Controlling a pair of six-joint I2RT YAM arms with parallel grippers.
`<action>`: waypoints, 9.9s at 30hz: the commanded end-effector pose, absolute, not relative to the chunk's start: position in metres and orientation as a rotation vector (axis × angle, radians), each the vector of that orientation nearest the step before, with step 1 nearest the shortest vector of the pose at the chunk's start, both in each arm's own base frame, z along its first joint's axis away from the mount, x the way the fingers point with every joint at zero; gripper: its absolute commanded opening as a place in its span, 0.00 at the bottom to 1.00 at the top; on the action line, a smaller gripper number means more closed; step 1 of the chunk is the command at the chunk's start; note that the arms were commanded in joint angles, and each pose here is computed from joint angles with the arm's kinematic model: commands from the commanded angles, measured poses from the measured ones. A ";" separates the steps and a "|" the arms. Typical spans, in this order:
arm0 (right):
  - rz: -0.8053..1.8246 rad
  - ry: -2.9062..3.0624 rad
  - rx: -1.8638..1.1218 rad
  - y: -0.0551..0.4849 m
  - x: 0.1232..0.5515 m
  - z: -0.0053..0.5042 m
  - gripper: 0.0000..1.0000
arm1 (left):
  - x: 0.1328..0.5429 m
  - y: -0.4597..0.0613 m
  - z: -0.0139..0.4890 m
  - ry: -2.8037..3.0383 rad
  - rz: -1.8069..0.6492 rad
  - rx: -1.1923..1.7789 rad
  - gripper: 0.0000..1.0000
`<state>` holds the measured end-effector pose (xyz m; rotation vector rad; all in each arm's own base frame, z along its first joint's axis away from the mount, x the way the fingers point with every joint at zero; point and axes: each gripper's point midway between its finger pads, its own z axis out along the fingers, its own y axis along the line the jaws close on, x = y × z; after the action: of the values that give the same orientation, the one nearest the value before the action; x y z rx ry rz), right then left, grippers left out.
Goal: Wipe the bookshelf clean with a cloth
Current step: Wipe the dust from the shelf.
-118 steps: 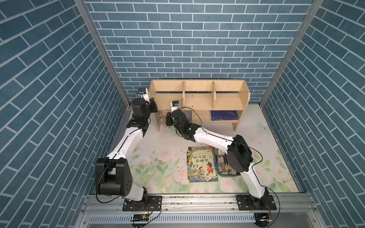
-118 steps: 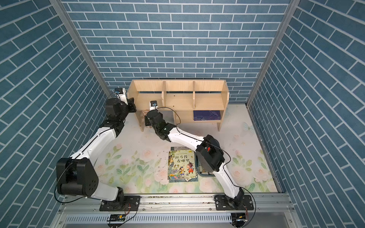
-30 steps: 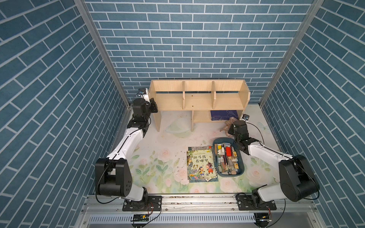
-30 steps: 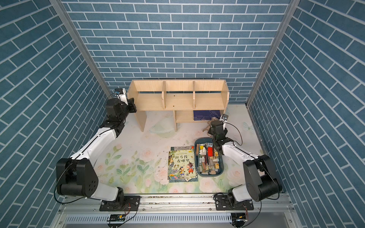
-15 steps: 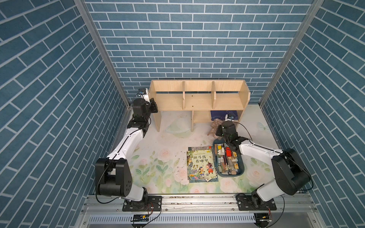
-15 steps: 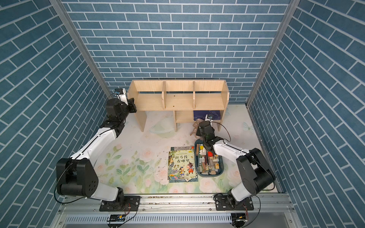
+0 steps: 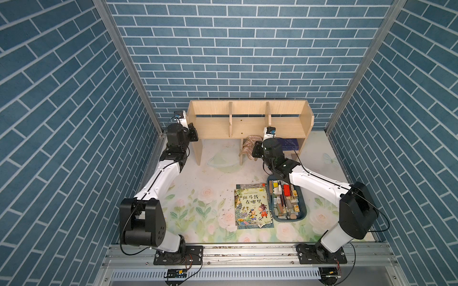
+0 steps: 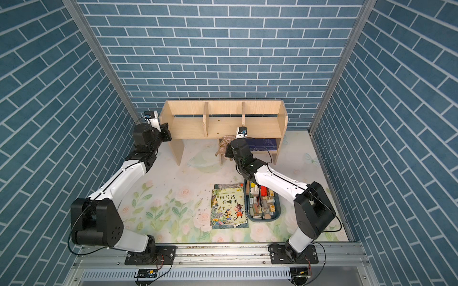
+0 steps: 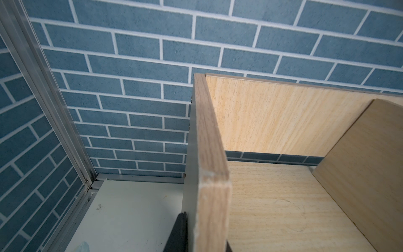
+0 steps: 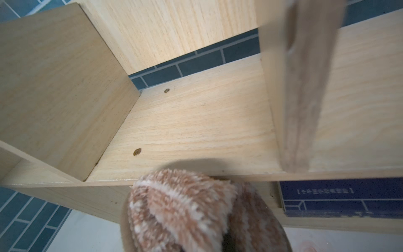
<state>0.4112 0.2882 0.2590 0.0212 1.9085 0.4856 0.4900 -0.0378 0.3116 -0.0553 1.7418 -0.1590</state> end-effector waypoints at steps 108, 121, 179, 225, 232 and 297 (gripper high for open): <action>0.286 2.041 0.282 0.123 0.413 0.201 0.00 | 0.469 -0.111 0.231 2.021 -0.445 0.027 0.00; 0.263 1.807 0.175 0.127 0.437 0.350 0.00 | 0.470 -0.107 0.238 1.993 -0.423 0.014 0.08; -0.042 2.026 0.219 0.129 0.504 0.312 0.00 | 0.462 -0.078 0.303 1.733 -0.340 -0.055 0.19; 0.109 2.059 0.136 0.167 0.487 0.292 0.00 | 0.471 -0.088 0.279 1.825 -0.383 -0.053 0.00; -0.004 2.048 0.242 0.118 0.461 0.300 0.00 | 0.472 -0.089 0.277 1.829 -0.400 -0.065 0.00; 0.351 2.037 -0.261 0.361 0.473 0.295 0.00 | 0.464 -0.099 0.285 1.811 -0.436 -0.021 0.00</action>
<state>0.4898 0.3665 0.3007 -0.2152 2.0153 0.3596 0.4724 -0.0575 0.2876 -0.0764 1.7840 -0.2089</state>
